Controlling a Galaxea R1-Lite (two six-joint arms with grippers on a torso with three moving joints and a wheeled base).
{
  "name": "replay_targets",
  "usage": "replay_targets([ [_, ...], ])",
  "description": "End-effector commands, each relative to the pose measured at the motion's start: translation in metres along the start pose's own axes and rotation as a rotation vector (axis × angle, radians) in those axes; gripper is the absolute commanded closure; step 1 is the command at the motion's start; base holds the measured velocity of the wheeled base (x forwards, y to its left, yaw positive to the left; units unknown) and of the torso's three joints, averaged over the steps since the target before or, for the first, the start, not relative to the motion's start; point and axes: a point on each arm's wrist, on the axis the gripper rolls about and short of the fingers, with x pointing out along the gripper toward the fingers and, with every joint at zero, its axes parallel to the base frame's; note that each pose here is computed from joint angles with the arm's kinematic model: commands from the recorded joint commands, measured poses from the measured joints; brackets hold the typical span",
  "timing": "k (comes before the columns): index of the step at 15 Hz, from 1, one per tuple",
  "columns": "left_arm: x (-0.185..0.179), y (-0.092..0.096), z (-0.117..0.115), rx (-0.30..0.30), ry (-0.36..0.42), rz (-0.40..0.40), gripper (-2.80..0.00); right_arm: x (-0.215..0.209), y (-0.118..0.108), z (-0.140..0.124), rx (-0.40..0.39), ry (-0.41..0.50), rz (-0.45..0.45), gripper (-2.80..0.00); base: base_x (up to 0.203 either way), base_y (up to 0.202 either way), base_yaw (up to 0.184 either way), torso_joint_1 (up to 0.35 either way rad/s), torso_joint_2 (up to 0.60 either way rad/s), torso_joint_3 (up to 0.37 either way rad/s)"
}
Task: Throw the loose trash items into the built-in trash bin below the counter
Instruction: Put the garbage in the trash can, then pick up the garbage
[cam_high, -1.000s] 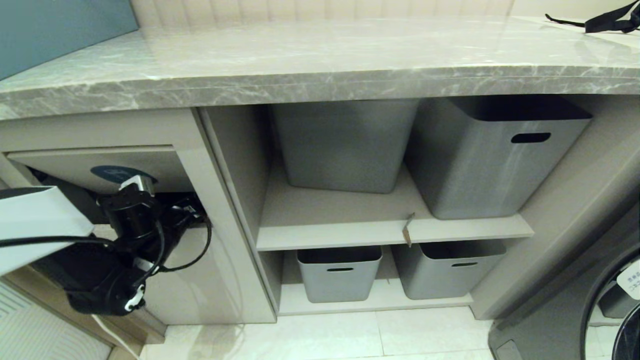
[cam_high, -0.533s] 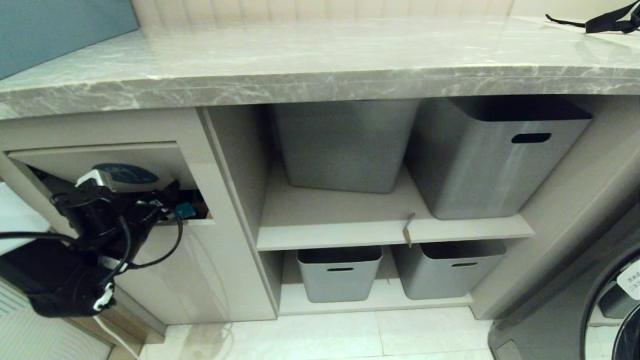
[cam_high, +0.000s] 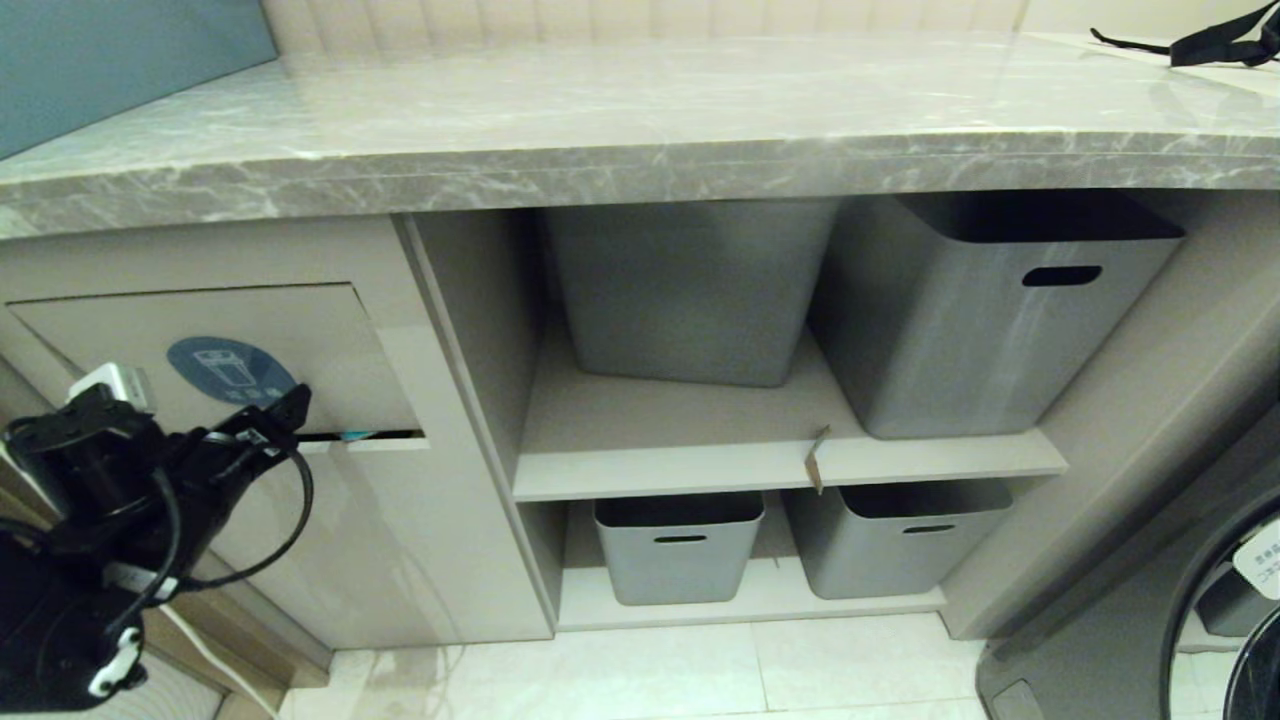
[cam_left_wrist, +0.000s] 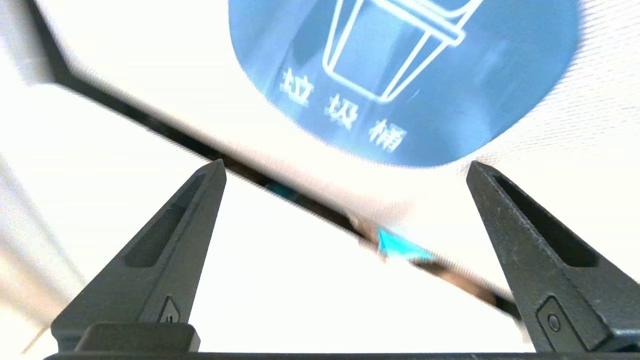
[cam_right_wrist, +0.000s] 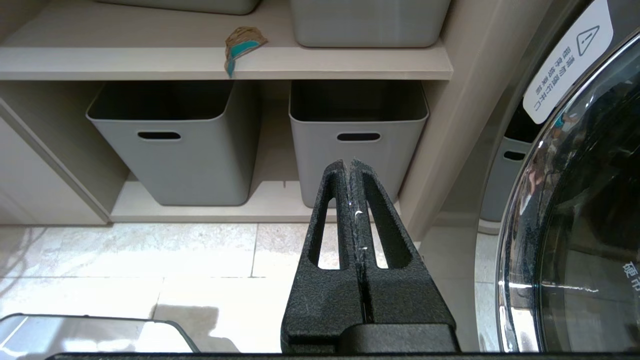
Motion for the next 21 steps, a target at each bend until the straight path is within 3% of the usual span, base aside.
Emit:
replay_targets([
  [1,-0.024,-0.002,0.019,-0.006,-0.055,-0.017,-2.80,0.000,0.000,0.000,0.000,0.000,0.001,0.00,0.000,0.000,0.000,0.000,0.00,0.000],
  [4,-0.068,-0.002,0.051,0.020,-0.171,-0.040,-2.80,0.000,0.000,0.000,0.000,0.001,0.001,0.00,0.000,0.000,0.000,0.000,0.00,0.000],
  [7,-0.124,-0.001,0.077,0.105,-0.296,-0.089,-2.80,0.000,0.000,0.000,0.000,-0.001,0.001,0.00,0.000,0.000,0.000,0.000,0.00,0.000],
  [10,-0.187,0.002,0.089,0.196,-0.359,-0.149,-2.80,0.000,0.000,0.000,-0.001,-0.001,0.001,0.00,0.000,0.000,0.000,0.000,0.00,0.000],
  [14,-0.265,0.018,0.074,0.269,-0.270,-0.141,-2.80,0.000,0.000,0.000,-0.001,-0.001,0.001,0.00,0.000,0.000,0.000,0.000,0.00,0.000],
  [16,-0.291,0.027,0.063,0.290,-0.262,-0.105,-2.80,0.000,0.000,0.000,0.000,0.001,0.001,0.00,0.000,0.000,0.000,0.000,0.00,0.000],
  [18,-0.293,0.033,0.051,0.326,-0.184,-0.035,-2.80,0.000,0.000,0.000,-0.001,0.001,0.001,0.00,0.000,0.000,0.000,0.000,0.00,0.000],
  [21,-0.284,0.046,0.016,0.376,-0.036,-0.002,-2.80,0.000,0.000,0.000,-0.001,0.001,0.001,0.00,0.000,0.000,0.000,0.000,0.00,0.000],
])
